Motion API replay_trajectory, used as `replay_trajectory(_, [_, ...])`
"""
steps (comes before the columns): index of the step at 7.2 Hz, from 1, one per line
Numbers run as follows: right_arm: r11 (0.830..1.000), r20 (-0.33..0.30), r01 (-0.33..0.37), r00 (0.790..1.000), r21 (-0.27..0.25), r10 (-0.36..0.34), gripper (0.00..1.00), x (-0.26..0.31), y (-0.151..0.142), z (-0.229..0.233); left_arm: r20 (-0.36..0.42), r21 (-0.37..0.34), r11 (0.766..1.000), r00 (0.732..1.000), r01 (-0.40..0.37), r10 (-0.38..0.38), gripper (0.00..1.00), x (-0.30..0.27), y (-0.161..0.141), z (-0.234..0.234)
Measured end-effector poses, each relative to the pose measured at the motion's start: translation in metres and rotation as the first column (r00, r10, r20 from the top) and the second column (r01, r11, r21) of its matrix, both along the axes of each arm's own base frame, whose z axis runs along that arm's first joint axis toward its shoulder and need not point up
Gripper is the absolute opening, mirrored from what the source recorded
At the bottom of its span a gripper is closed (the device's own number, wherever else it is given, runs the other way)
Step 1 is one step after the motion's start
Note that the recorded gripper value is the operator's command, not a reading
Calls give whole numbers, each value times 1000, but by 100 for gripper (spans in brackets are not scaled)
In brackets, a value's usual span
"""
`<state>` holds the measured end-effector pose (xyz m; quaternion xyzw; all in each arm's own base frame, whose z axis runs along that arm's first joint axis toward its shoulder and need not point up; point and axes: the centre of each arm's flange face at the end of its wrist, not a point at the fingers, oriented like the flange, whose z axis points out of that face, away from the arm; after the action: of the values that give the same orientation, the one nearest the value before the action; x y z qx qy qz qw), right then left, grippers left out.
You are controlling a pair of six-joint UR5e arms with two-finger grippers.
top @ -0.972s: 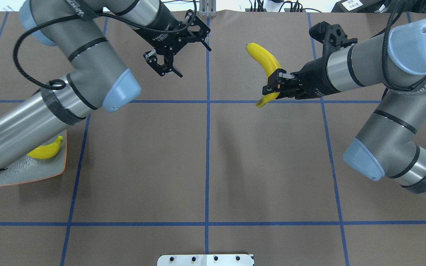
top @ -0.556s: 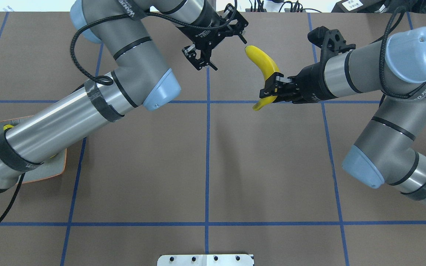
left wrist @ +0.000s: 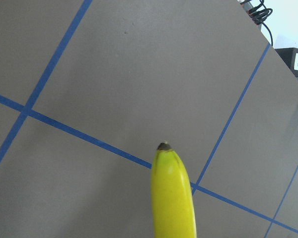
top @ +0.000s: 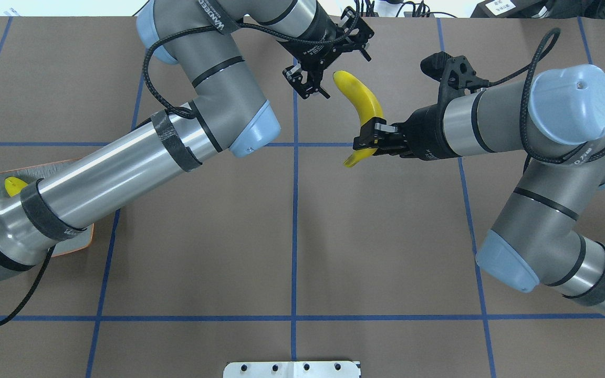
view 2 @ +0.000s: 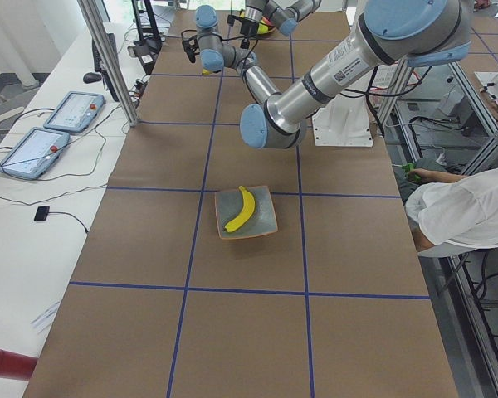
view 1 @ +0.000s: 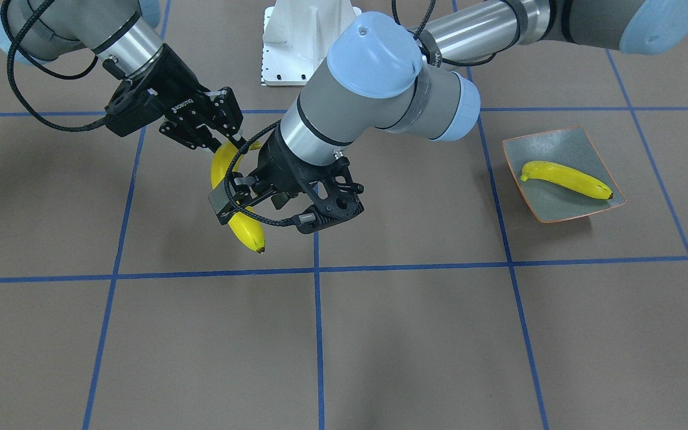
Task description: Transfer all bananas from basket to plate
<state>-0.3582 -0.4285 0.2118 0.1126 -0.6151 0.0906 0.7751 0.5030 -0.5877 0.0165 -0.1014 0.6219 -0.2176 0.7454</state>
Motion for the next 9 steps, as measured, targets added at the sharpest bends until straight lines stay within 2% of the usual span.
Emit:
replay_trajectory(1, [1000,7,-2,1000,6,1,0,2,2,-4,-7,-4,1000,1000,0,0,96,5,3,-1])
replay_trajectory(2, [1000,14,-4,1000,7,4,0,5,4,-7,-10,-5,1000,1000,-3,3,84,9,6,-2])
replay_trajectory(4, [1000,25,-9,1000,3,9,0,9,5,-11,-11,-8,1000,1000,-7,7,47,13,8,-1])
replay_trajectory(5, [1000,27,-12,1000,3,12,0,10,5,-12,-11,-8,1000,1000,-8,7,31,13,8,-1])
replay_trajectory(6, [1000,26,-14,1000,2,14,0,11,5,-12,-11,-9,1000,1000,-8,8,11,13,8,-1])
replay_trajectory(7, [1000,25,-16,1000,1,16,0,11,5,-12,-15,-13,1000,1000,-6,5,0,13,9,-3])
replay_trajectory(8, [1000,24,-19,1000,1,19,62,11,4,-13,-22,-19,1000,1000,-3,3,0,12,9,-4])
replay_trajectory(9, [1000,23,-24,999,1,24,100,11,4,-13,-27,-20,1000,1000,-2,2,0,11,9,-6])
